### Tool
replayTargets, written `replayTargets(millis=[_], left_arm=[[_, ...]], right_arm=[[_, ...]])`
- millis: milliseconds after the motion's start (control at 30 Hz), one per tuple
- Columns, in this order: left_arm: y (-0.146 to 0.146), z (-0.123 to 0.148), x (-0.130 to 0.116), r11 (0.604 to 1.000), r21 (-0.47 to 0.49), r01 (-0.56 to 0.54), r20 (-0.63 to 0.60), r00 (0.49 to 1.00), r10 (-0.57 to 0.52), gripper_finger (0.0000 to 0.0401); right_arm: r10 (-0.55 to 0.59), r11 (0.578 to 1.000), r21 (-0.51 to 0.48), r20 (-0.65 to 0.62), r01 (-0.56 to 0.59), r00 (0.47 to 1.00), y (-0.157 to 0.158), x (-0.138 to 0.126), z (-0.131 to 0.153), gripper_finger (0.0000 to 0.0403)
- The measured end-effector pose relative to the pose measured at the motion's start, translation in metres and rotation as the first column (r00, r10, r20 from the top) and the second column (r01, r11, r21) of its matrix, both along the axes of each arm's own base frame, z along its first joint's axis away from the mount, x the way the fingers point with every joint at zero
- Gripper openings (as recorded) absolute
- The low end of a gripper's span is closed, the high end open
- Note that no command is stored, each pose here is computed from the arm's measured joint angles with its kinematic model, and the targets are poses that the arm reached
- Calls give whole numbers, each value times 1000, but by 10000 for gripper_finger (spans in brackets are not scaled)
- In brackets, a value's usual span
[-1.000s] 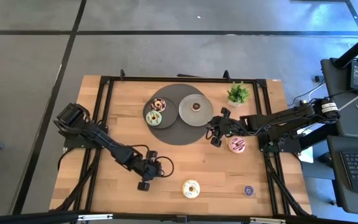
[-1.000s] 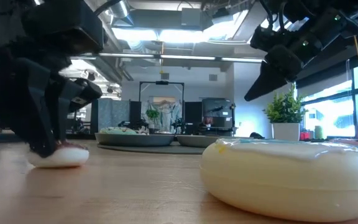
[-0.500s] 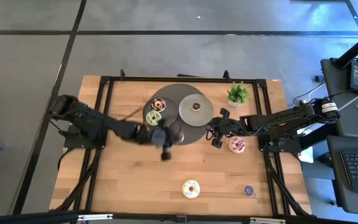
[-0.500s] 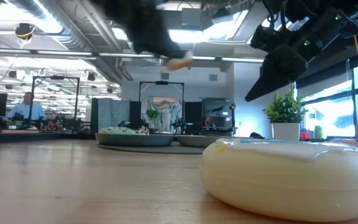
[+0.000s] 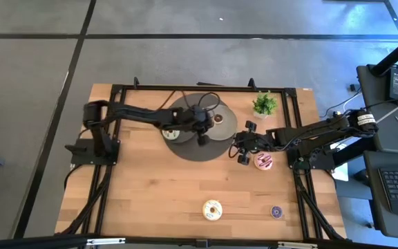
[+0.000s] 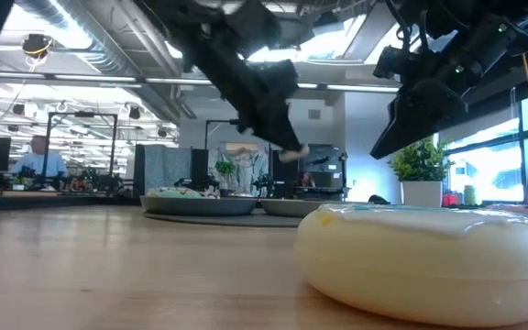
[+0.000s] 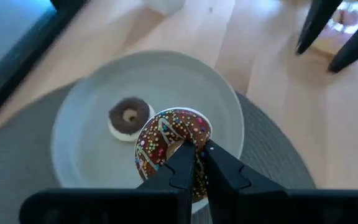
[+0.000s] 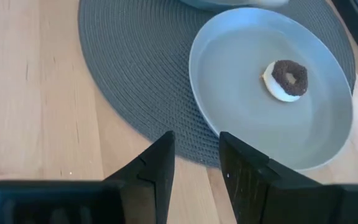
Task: Pick & Place donuts
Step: Put the small brown doughnut on the gray plate
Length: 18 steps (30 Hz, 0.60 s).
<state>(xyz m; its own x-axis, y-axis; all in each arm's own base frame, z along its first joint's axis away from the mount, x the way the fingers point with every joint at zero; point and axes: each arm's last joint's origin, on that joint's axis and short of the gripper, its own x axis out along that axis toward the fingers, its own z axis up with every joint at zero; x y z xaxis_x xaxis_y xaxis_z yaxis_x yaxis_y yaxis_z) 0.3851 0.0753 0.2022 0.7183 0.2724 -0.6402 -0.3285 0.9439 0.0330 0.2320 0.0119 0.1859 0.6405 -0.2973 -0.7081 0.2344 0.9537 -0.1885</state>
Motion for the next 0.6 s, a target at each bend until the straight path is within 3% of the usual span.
replayTargets(millis=[267,600], left_arm=[[19,-32,32,1000,16,-10,-61,998,11,22],[32,-56,40,997,-31,-72,-106,992,68,22]], right_arm=[[-1,1000,0,-6,1,1000,0,0,0,128],[-1,1000,1,-9,1,1000,0,-1,-1,128]])
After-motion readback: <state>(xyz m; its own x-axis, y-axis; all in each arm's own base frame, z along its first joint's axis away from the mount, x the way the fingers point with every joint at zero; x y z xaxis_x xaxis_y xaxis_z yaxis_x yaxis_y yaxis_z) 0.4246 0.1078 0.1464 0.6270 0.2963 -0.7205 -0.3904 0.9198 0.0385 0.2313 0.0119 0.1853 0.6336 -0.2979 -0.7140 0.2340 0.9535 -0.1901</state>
